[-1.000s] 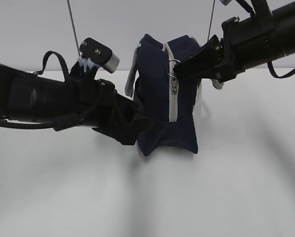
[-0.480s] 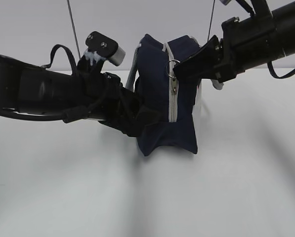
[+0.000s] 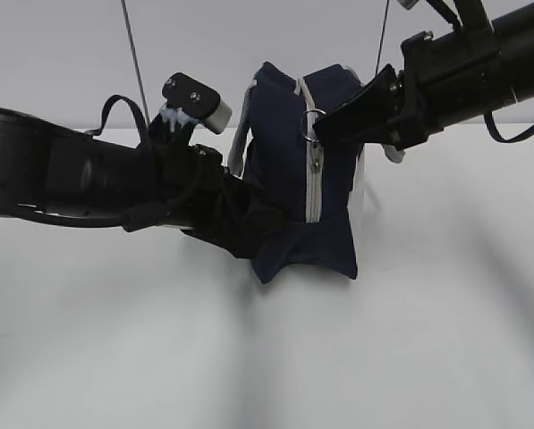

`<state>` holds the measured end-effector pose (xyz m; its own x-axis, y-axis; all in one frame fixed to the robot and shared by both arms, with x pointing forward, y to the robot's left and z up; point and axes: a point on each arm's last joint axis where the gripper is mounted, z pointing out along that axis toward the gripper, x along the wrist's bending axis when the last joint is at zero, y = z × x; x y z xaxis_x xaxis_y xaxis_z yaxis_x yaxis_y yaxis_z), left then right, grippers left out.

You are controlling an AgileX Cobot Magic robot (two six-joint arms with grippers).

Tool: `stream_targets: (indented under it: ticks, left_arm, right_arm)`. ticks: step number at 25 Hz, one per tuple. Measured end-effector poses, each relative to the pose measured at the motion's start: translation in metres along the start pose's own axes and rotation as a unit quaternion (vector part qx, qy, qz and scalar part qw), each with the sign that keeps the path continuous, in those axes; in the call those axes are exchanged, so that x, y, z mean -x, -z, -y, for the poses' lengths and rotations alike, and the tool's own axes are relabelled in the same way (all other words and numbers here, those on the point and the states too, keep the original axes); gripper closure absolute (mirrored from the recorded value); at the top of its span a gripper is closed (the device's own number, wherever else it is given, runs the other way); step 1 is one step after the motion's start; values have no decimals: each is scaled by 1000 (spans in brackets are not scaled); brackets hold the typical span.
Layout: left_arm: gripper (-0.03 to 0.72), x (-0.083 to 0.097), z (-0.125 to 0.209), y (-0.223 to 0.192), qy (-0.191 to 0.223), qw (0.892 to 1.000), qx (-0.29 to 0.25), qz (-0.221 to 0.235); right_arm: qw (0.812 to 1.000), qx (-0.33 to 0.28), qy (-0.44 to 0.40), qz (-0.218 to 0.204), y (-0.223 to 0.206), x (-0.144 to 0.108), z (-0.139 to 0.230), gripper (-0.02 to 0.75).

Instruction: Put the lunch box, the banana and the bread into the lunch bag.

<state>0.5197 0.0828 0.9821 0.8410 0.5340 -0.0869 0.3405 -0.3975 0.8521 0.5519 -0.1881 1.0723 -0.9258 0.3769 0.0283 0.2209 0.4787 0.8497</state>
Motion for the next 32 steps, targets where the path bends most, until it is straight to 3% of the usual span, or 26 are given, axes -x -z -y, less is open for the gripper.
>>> stream_targets:
  ticks: [9, 17, 32]
  left_arm:
    - [404, -1, 0, 0, 0, 1000, -2, -4]
    - [664, -2, 1, 0, 0, 1000, -4, -11]
    - [678, 1, 12, 0, 11, 1000, -17, -2]
  right_arm:
    - [1000, 0, -2, -2, 0, 0, 0, 754]
    - [1000, 0, -4, -4, 0, -1, 0, 754]
    - [999, 25, 5, 23, 6, 6, -16, 754]
